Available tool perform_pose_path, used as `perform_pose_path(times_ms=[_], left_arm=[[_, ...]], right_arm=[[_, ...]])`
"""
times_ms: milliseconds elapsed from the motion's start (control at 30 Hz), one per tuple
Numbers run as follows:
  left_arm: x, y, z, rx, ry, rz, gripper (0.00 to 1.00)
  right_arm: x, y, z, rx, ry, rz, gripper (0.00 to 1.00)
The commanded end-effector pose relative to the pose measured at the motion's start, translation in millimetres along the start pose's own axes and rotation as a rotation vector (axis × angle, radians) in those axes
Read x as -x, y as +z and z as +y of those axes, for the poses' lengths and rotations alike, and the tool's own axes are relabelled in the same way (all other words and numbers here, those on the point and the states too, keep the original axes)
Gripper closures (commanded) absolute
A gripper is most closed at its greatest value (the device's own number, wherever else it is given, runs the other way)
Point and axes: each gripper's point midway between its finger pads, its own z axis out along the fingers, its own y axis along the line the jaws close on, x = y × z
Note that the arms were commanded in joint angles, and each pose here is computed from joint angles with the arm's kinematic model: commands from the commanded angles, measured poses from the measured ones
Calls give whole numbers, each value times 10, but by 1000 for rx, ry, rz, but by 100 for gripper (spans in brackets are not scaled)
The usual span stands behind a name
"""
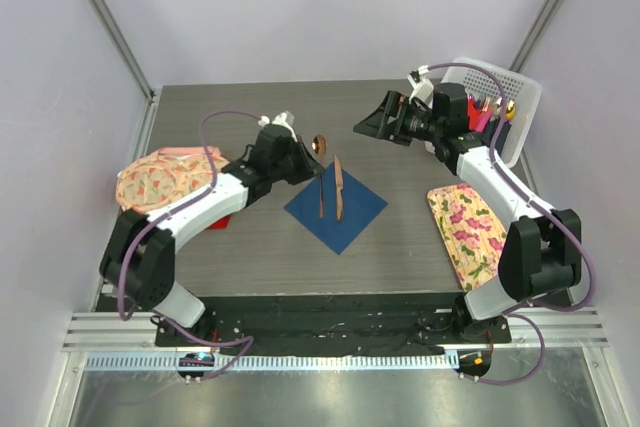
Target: Place the utensils on the paper napkin and roll it up
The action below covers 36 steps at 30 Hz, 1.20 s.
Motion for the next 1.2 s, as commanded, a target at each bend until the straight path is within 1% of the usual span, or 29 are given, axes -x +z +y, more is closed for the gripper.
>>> perform_pose_path(times_ms=[0, 33, 100, 133, 167, 333, 400, 633, 900, 1067, 1167], left_arm=[[-232, 190, 229, 168, 119, 45, 100], [-245, 238, 278, 189, 127, 48, 100], [-323, 359, 410, 237, 120, 75, 100], [-315, 395, 406, 236, 124, 74, 100], [-318, 437, 385, 225, 128, 79, 100], [-256, 698, 421, 233, 158, 51, 100], [-272, 775, 488, 256, 160, 52, 100], [-228, 957, 484, 264, 131, 29, 100], [-212, 1085, 445, 248, 125, 27, 100], [-275, 1175, 513, 269, 111, 48, 100], [-270, 1198, 543, 284, 97, 39, 100]], right_arm=[[146, -198, -118, -152, -242, -19, 0], [204, -238, -207, -221, -269, -30, 0], [297, -305, -330, -303, -345, -39, 0], [359, -345, -378, -351, -363, -44, 0], [394, -367, -388, -367, -399, -42, 0], [569, -426, -393, -421, -433, -72, 0], [570, -418, -397, -420, -434, -69, 0], [477, -376, -363, -376, -415, -43, 0], [365, -379, -389, -366, -398, -22, 0], [344, -376, -386, -361, -389, -19, 0], [327, -381, -382, -359, -393, -15, 0]])
